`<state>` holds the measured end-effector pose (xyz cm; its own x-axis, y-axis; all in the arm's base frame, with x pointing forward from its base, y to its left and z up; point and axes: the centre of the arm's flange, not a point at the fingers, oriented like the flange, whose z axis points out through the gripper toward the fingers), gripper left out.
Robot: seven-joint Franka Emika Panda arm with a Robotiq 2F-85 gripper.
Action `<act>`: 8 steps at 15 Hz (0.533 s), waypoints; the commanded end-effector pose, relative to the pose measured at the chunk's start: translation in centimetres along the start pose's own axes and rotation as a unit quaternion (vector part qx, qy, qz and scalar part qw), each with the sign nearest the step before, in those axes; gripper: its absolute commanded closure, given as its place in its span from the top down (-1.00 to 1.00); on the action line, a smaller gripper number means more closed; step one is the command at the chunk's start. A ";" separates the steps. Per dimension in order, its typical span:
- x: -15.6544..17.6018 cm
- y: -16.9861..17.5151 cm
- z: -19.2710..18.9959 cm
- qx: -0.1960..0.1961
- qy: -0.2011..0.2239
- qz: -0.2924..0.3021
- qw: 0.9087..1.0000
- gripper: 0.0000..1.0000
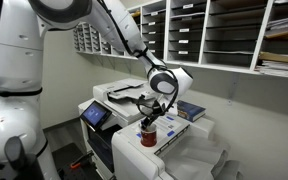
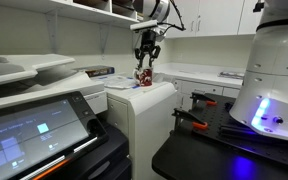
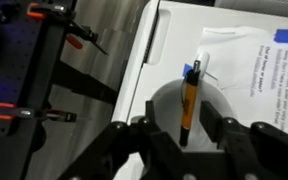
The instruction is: Pick up the pen and put it down
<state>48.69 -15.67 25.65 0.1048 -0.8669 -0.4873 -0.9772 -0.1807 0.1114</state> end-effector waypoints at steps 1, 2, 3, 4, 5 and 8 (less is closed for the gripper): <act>1.0 -1.1 0.4 0.005 0.003 0.007 1.000 -0.14; 1.1 -1.3 0.6 0.006 0.004 0.008 1.000 -0.25; 1.3 -1.6 0.8 0.007 0.005 0.008 1.000 -0.17; 1.5 -1.7 0.9 0.008 0.006 0.009 1.000 -0.15; 1.6 -1.9 1.1 0.008 0.007 0.009 1.000 -0.13; 1.5 -2.2 2.1 -0.004 -0.001 0.001 1.000 -0.09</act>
<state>50.04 -15.96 23.42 0.0957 -0.8748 -0.4749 -0.9769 -0.1742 0.1239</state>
